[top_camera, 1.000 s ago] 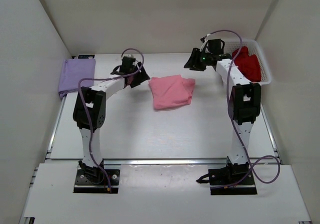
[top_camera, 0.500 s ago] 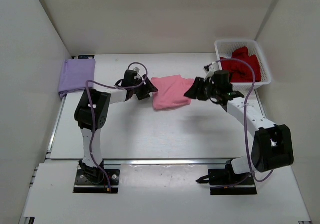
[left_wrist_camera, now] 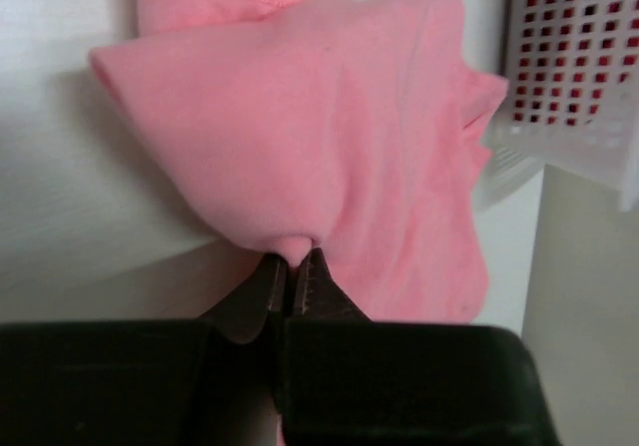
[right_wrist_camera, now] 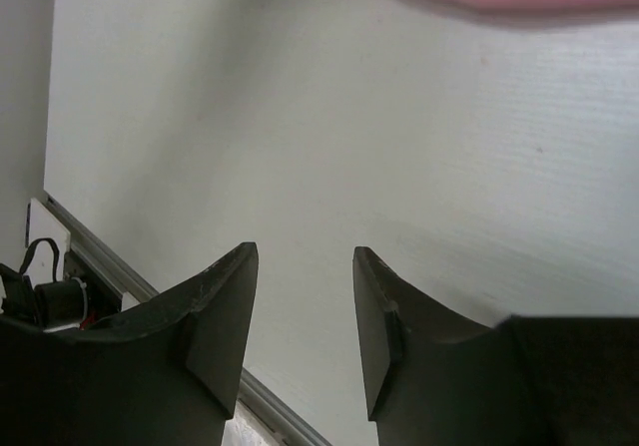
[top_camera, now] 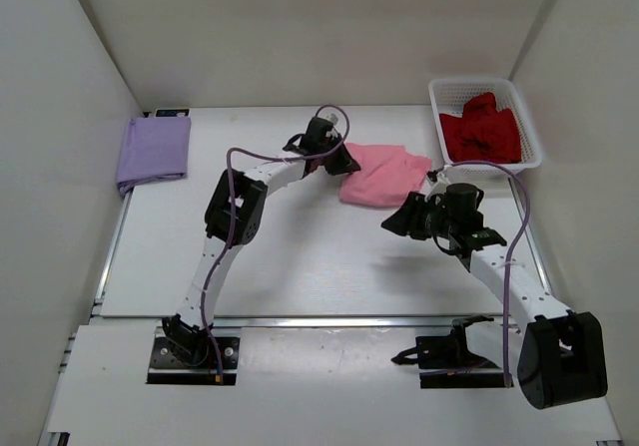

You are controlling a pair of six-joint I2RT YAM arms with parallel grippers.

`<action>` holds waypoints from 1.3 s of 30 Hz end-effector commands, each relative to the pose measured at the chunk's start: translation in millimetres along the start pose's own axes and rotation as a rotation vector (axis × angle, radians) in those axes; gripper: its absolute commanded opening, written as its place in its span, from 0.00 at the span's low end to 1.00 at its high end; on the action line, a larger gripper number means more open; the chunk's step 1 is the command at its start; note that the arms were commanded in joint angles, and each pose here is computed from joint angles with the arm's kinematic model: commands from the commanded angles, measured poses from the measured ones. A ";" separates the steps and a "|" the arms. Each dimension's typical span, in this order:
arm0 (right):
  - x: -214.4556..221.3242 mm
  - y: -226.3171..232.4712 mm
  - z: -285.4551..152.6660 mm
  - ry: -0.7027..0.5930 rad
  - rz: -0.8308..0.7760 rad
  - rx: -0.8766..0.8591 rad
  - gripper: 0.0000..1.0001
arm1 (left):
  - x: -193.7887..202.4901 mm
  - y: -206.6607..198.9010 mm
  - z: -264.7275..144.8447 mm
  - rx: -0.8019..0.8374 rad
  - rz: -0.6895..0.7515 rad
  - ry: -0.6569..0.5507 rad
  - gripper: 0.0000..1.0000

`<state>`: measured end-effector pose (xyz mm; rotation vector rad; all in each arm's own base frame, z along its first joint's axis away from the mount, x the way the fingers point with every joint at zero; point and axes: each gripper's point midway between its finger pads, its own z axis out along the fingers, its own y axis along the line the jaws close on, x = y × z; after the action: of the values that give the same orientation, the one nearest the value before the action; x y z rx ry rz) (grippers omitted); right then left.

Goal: Fold and stack the t-shirts
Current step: Put the neatly folded tshirt into the corner of the board with the left arm, then grab crumpled tshirt from bin with the right arm

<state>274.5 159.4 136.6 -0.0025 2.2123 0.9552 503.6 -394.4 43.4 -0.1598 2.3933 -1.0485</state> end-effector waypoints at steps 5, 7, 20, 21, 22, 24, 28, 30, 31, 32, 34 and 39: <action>18.3 -7.8 0.0 0.018 0.030 -0.026 0.42 | -172.3 -4.9 -95.8 0.016 -0.017 -0.240 0.00; 22.6 -7.3 2.0 0.032 0.031 -0.033 0.42 | -225.8 21.7 -153.3 -0.025 -0.048 -0.356 0.00; 45.3 16.4 12.4 0.113 0.026 -0.153 0.42 | -232.3 187.3 -401.7 -0.160 -0.349 -0.893 0.99; 49.1 14.9 12.7 0.117 0.032 -0.147 0.42 | -217.1 191.8 -391.3 -0.168 -0.361 -0.852 0.99; 48.8 15.5 12.5 0.120 0.033 -0.154 0.42 | -206.1 191.8 -381.3 -0.179 -0.350 -0.819 0.99; 46.8 18.4 10.7 0.110 0.025 -0.159 0.42 | -187.0 180.4 -361.5 -0.186 -0.318 -0.763 0.98; 45.3 11.7 10.1 0.098 0.020 -0.108 0.44 | -137.4 128.2 -308.5 -0.156 -0.207 -0.618 0.99; 43.9 8.0 11.4 0.093 0.024 -0.089 0.36 | -106.1 89.3 -275.6 -0.138 -0.119 -0.503 0.99; 42.9 6.7 12.7 0.103 0.036 -0.080 0.25 | -98.8 79.7 -269.3 -0.156 -0.068 -0.475 0.99; 40.5 2.3 13.8 0.102 0.035 -0.074 0.18 | -80.1 54.1 -253.4 -0.137 0.016 -0.412 0.98; 28.2 3.4 12.4 0.098 0.055 -0.064 0.00 | -55.5 35.6 -238.9 -0.223 0.138 -0.362 0.99; -16.3 -19.1 24.4 0.023 0.039 0.118 0.00 | 20.1 -1.1 -189.2 -0.436 0.356 -0.047 0.99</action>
<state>269.4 168.9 107.4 0.0555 2.3401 1.0024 406.3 -278.0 156.2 -0.0601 2.3130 -0.6578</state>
